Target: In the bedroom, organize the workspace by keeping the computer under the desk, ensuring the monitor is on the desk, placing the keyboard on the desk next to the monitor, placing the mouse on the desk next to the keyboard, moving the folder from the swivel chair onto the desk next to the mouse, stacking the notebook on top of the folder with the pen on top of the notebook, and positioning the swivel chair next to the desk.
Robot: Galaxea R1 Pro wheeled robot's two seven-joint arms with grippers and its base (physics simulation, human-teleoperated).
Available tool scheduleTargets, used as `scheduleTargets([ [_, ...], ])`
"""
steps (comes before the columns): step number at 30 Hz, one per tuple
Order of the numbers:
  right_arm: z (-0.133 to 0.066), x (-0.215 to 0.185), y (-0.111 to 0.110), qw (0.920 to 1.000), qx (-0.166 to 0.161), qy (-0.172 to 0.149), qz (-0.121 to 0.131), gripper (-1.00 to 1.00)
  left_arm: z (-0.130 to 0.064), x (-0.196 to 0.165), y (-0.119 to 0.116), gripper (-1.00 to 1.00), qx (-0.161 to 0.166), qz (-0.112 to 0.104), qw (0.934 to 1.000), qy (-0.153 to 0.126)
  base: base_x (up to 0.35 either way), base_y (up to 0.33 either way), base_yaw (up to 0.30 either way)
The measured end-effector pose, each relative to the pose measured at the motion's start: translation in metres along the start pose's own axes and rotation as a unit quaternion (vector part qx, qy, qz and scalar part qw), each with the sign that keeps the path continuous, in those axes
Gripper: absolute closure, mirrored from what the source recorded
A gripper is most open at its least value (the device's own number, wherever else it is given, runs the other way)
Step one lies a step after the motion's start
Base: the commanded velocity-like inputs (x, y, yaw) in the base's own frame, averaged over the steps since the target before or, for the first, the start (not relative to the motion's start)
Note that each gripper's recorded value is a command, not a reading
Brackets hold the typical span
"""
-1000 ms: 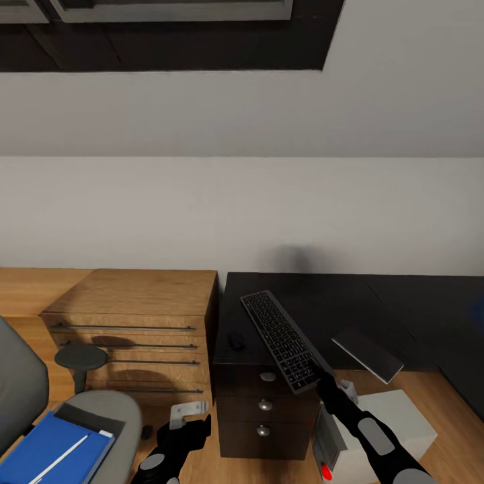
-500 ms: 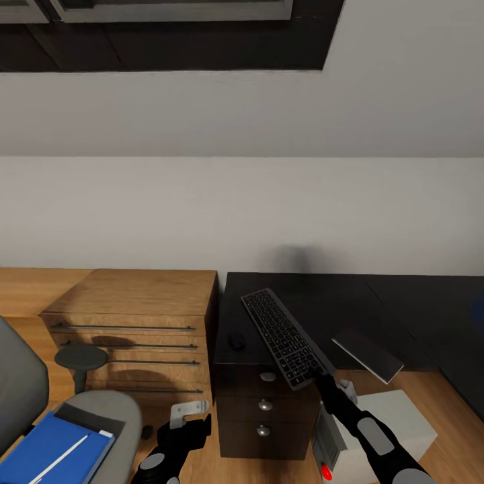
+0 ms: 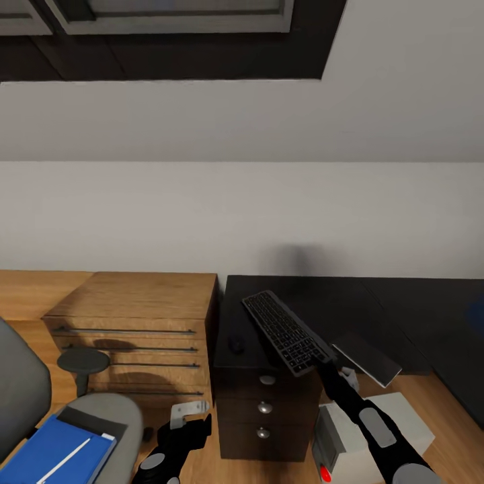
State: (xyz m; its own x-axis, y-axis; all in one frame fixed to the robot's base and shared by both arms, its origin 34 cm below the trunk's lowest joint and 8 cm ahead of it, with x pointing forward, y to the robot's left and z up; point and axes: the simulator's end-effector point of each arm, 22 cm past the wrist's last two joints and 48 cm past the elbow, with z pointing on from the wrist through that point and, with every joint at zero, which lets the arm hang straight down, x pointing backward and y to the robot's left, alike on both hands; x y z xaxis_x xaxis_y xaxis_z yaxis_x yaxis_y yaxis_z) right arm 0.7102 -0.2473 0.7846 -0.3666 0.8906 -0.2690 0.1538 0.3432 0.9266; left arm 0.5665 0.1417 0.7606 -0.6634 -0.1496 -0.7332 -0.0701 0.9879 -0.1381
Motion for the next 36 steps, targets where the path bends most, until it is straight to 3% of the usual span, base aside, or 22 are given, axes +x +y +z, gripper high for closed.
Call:
scheduleTargets([
  [2,0.001,-0.007,0.013,0.9999,-0.010,-0.006,-0.006,1.00,-0.002,-0.002,0.000,-1.00,0.000,0.000,1.0000,0.000,-0.269,-0.064,0.000],
  [6,-0.001,-0.024,0.063,0.9974,-0.058,-0.029,-0.032,1.00,-0.006,-0.006,-0.001,-1.00,-0.001,0.000,1.0000,0.000,-0.319,-0.156,0.000],
  [9,-0.020,-0.032,0.095,0.9927,-0.093,-0.052,-0.056,1.00,-0.009,-0.010,-0.002,-1.00,-0.001,0.001,1.0000,0.000,-0.327,-0.188,0.000],
  [13,-0.038,-0.041,0.119,0.9881,-0.114,-0.068,-0.079,1.00,-0.013,-0.014,-0.003,-1.00,-0.001,0.001,1.0000,0.000,-0.328,-0.193,0.000],
  [16,-0.051,-0.048,0.123,0.9872,-0.106,-0.081,-0.087,1.00,-0.016,-0.016,-0.003,-1.00,-0.001,0.001,1.0000,0.000,-0.328,-0.194,0.000],
  [22,-0.056,-0.049,0.119,0.9919,-0.078,-0.072,-0.069,1.00,-0.022,-0.022,-0.004,-1.00,-0.001,0.000,1.0000,0.000,-0.328,-0.194,0.000],
  [26,-0.062,-0.049,0.125,0.9939,-0.091,-0.062,-0.007,1.00,-0.026,-0.026,-0.005,-1.00,-0.001,0.000,1.0000,0.000,-0.328,-0.194,0.000],
  [36,-0.069,-0.053,0.136,0.9935,-0.095,-0.063,0.008,1.00,-0.036,-0.034,-0.007,-1.00,-0.001,0.000,1.0000,0.001,-0.328,-0.194,0.000],
])
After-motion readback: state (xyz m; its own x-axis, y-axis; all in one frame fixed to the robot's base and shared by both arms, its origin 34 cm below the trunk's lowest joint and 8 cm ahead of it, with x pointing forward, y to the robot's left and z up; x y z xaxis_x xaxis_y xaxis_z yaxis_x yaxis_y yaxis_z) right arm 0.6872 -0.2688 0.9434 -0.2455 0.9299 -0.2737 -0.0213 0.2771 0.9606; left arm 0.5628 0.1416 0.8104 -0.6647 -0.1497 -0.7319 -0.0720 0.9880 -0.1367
